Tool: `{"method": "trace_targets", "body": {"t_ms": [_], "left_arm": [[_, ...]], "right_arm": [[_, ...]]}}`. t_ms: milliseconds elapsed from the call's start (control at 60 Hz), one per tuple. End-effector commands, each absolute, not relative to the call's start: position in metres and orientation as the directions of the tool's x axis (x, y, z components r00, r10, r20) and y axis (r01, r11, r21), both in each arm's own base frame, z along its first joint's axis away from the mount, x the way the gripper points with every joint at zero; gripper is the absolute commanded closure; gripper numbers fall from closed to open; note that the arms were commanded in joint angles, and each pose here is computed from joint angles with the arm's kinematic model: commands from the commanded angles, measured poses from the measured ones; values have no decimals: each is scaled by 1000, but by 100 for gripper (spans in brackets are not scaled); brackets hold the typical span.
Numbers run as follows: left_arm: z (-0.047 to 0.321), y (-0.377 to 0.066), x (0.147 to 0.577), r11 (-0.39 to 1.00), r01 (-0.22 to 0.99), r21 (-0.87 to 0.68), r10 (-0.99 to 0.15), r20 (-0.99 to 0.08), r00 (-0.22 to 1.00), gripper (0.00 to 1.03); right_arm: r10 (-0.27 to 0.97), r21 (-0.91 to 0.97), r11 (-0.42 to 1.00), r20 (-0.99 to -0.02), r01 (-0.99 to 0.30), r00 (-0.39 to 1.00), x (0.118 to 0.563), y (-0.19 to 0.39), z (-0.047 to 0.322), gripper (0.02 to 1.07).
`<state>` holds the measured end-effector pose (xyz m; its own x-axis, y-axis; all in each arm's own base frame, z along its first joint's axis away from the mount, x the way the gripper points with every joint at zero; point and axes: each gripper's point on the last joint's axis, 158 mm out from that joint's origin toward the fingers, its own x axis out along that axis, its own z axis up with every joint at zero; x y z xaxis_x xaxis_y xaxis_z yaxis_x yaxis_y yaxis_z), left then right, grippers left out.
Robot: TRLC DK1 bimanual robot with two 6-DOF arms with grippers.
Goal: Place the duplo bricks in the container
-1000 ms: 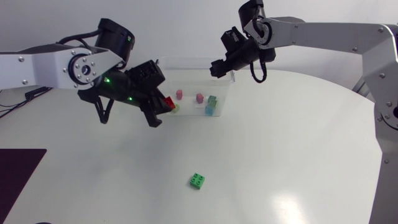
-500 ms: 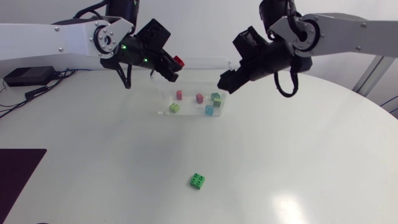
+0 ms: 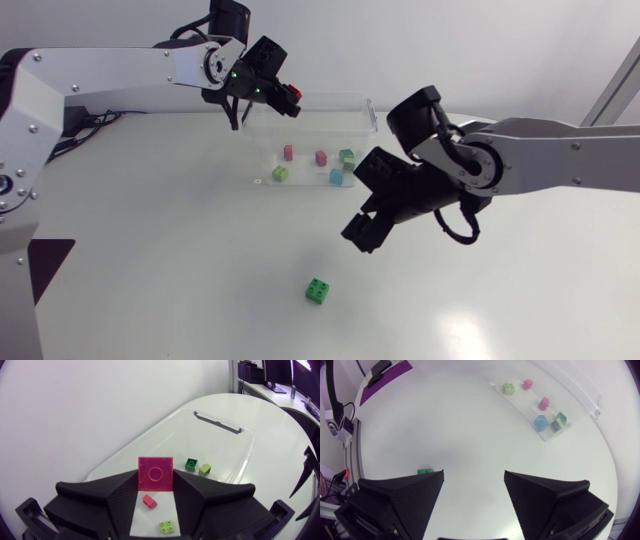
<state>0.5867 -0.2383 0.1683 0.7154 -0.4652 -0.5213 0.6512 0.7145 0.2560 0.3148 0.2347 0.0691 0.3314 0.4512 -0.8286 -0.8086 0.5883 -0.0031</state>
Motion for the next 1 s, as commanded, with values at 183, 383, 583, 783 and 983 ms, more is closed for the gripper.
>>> {"method": "trace_targets", "body": {"t_ms": [183,383,583,783,983], "left_arm": [[169,-234,594,737,634,233,-446,-536,717,5],[184,-213,578,751,619,228,-426,-549,719,5],[197,-193,545,756,613,230,-413,-559,719,5],[207,-180,520,753,613,238,-408,-562,720,5],[211,-170,497,746,619,243,-407,-569,714,5]], "right_arm": [[416,14,535,-874,-845,249,286,257,34,20],[354,-4,524,-908,-852,222,273,265,12,20],[298,-13,507,-936,-862,189,258,269,-6,20],[259,-8,502,-953,-865,160,249,274,-17,20],[233,2,491,-964,-871,129,243,278,-25,20]]}}
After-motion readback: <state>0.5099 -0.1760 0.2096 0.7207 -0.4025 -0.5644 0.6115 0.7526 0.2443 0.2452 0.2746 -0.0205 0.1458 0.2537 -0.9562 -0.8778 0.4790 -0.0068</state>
